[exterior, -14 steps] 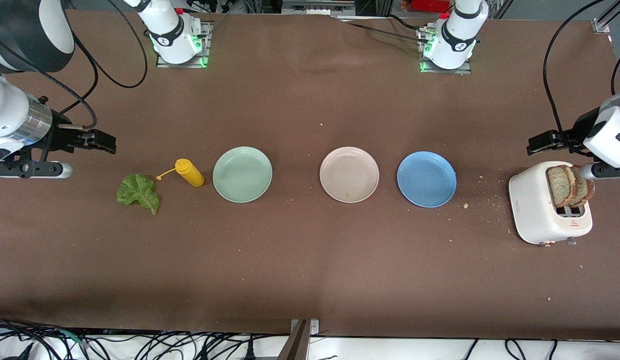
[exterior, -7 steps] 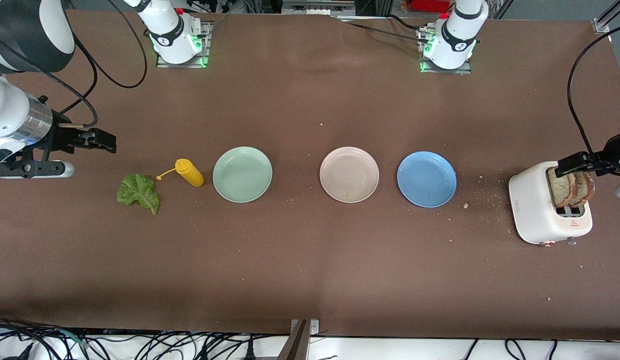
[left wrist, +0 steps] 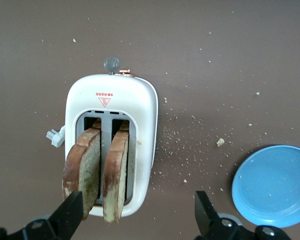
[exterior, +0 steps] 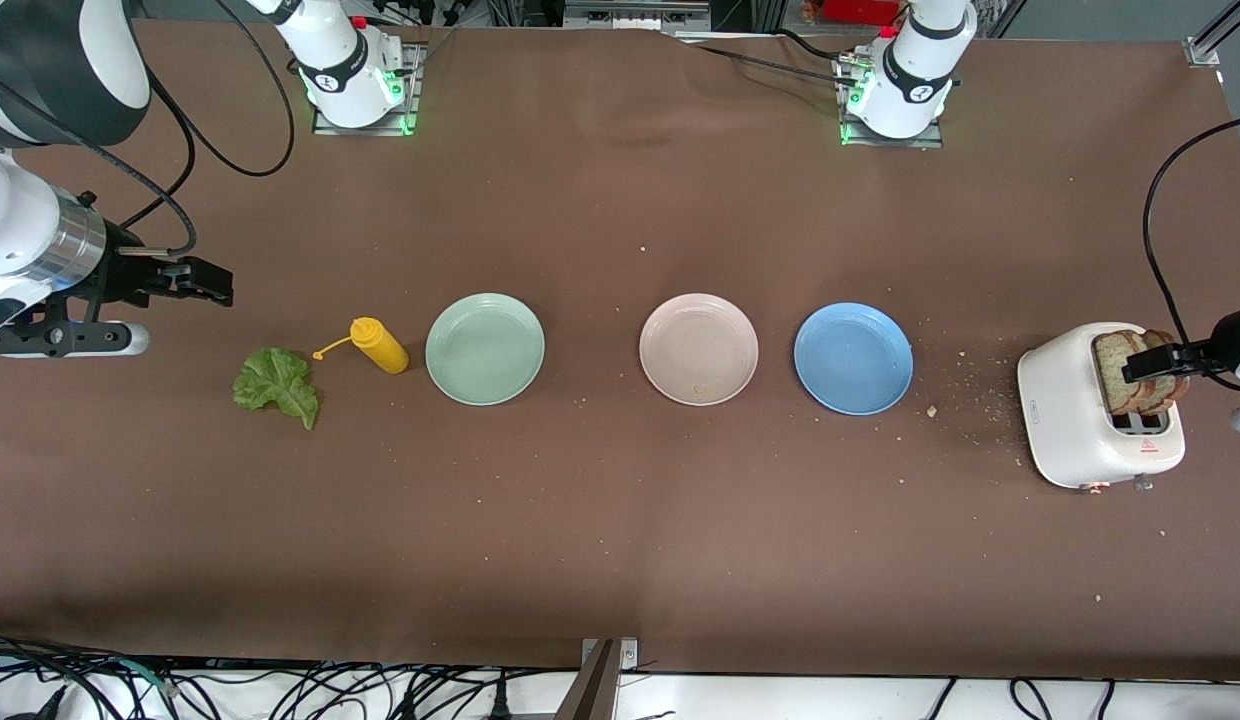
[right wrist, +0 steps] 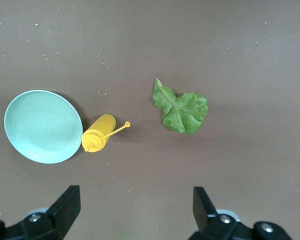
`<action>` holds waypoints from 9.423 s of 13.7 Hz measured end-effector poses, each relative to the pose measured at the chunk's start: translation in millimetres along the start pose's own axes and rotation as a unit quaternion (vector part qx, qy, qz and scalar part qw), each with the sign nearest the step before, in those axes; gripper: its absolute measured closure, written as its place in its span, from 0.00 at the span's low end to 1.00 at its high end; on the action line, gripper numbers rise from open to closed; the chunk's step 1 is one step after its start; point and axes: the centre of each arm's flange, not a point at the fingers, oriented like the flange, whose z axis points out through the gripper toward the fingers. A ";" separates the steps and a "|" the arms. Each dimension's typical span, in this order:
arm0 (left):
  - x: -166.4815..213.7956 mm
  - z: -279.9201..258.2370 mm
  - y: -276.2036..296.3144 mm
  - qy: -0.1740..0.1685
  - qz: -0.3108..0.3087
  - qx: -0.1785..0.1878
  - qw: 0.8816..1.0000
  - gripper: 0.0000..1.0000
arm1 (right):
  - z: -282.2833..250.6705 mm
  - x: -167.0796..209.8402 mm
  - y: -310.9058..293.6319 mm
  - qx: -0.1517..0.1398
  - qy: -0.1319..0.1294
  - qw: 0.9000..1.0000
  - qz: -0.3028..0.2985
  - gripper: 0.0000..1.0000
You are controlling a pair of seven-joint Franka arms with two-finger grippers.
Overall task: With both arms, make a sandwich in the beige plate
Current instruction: 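Move the left gripper down over the bread slice in the toaster, then grasp the bread slice with the left gripper while the right gripper reaches the bottle, then place the bread on the beige plate while the right gripper grasps the bottle, then release the bread and raise the left gripper while the right gripper lifts the bottle, then carry the yellow bottle with the right gripper over the bread on the beige plate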
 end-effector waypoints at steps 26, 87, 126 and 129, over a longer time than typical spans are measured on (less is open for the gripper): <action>-34.3 -44.8 20.3 -0.057 0.024 0.042 0.997 0.92 | 96.0 25.5 49.3 0.273 0.105 0.828 -0.479 0.00; -46.2 190.1 338.8 -0.099 0.278 -0.337 0.894 0.00 | 394.7 18.3 31.1 0.426 0.368 0.613 -0.555 0.82; -130.7 -185.9 167.3 -0.008 0.121 -0.023 0.992 0.00 | 308.1 -133.5 -555.6 -0.317 0.055 0.725 -0.609 0.89; -133.2 -186.8 172.1 -0.010 0.123 -0.023 0.992 0.00 | 300.5 -123.0 -551.5 -0.327 0.061 0.719 -0.610 0.89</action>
